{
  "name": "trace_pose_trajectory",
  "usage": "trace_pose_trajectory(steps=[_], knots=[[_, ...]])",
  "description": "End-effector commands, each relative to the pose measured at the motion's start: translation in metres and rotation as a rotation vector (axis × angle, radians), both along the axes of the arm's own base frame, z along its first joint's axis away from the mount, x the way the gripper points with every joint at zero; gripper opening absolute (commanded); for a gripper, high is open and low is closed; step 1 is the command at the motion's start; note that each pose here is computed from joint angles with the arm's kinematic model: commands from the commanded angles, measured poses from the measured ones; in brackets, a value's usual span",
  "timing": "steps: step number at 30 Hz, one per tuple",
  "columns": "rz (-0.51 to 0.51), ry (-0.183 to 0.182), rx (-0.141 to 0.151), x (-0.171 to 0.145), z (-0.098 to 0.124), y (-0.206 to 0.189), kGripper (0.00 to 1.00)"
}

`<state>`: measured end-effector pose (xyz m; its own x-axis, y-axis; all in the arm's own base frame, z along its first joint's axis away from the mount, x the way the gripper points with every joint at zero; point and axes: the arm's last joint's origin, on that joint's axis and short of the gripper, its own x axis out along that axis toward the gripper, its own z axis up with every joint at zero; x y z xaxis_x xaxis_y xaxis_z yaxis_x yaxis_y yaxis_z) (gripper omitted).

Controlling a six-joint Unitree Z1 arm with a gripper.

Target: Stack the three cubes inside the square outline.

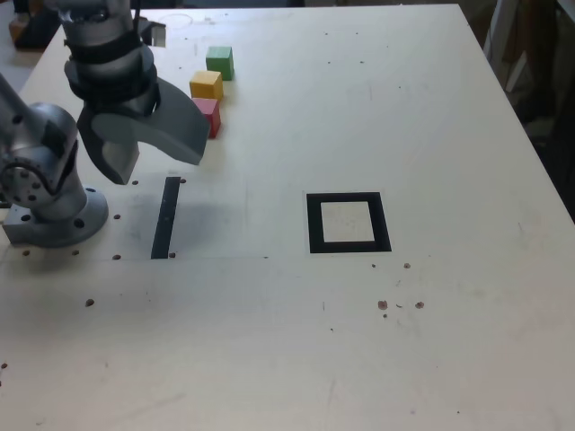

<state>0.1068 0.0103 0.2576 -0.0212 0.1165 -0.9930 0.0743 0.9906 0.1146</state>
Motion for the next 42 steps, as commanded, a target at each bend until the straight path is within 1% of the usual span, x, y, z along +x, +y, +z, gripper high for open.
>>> trace_pose_trajectory(steps=[1,10,18,25,31,38,42], knots=[[0.005,0.005,0.007,0.002,0.003,0.003,0.99],[0.037,0.015,0.032,0.005,0.013,0.024,0.99],[0.085,0.046,0.056,0.007,0.016,0.047,0.99],[0.114,0.081,0.057,0.012,0.016,0.067,0.98],[0.125,0.119,0.053,0.018,0.013,0.085,0.98],[0.122,0.135,0.064,0.027,0.012,0.102,0.97],[0.133,0.148,0.057,0.029,0.009,0.115,0.97]])
